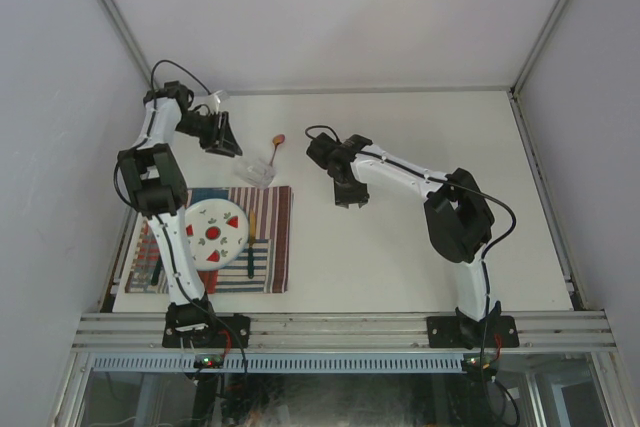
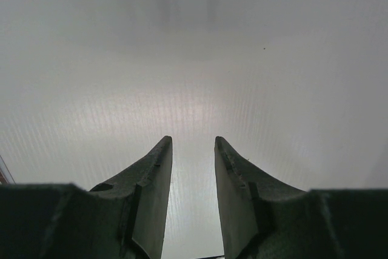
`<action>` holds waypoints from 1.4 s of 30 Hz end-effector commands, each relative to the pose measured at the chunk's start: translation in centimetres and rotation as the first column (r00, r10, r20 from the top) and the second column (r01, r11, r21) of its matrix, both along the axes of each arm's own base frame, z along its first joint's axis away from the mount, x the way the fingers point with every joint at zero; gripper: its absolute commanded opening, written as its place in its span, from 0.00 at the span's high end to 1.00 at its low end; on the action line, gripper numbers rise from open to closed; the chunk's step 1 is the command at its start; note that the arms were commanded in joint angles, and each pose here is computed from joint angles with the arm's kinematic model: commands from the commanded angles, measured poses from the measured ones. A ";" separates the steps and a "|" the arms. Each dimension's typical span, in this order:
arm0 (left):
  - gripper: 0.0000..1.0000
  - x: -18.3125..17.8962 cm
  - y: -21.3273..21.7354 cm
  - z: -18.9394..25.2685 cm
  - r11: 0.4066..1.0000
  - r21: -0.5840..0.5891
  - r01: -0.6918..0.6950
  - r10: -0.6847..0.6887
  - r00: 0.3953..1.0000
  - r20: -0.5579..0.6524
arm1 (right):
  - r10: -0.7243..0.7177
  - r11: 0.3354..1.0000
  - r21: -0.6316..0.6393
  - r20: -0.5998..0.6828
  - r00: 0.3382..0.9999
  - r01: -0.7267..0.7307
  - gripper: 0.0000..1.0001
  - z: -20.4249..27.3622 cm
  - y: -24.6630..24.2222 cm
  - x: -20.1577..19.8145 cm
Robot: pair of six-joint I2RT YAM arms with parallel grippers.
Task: Set the dinner table for one person
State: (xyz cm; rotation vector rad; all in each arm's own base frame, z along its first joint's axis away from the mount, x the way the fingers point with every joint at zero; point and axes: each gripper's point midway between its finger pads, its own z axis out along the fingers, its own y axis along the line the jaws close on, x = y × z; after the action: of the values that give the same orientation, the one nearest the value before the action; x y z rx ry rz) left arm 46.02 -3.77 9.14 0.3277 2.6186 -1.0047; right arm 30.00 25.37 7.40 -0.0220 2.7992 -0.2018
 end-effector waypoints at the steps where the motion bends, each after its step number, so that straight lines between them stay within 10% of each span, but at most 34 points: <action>1: 0.55 -1.7 -0.7 2.7 0.999 -0.033 0.036 -0.035 0.999 0.034 | -0.007 0.998 0.059 0.054 0.999 0.004 0.67 1.9 1.1 0.7; 42: 0.55 -9.6 -9.7 7.6 0.968 -0.161 0.191 -0.196 0.980 -0.020 | -0.034 0.993 0.112 0.088 0.996 0.024 0.68 0.3 0.3 -0.7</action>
State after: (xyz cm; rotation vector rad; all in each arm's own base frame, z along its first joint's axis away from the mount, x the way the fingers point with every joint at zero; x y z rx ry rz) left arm 36.73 -13.39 14.80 0.5446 2.6199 -1.2886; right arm 28.66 24.85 5.48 0.0134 2.7905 -0.1551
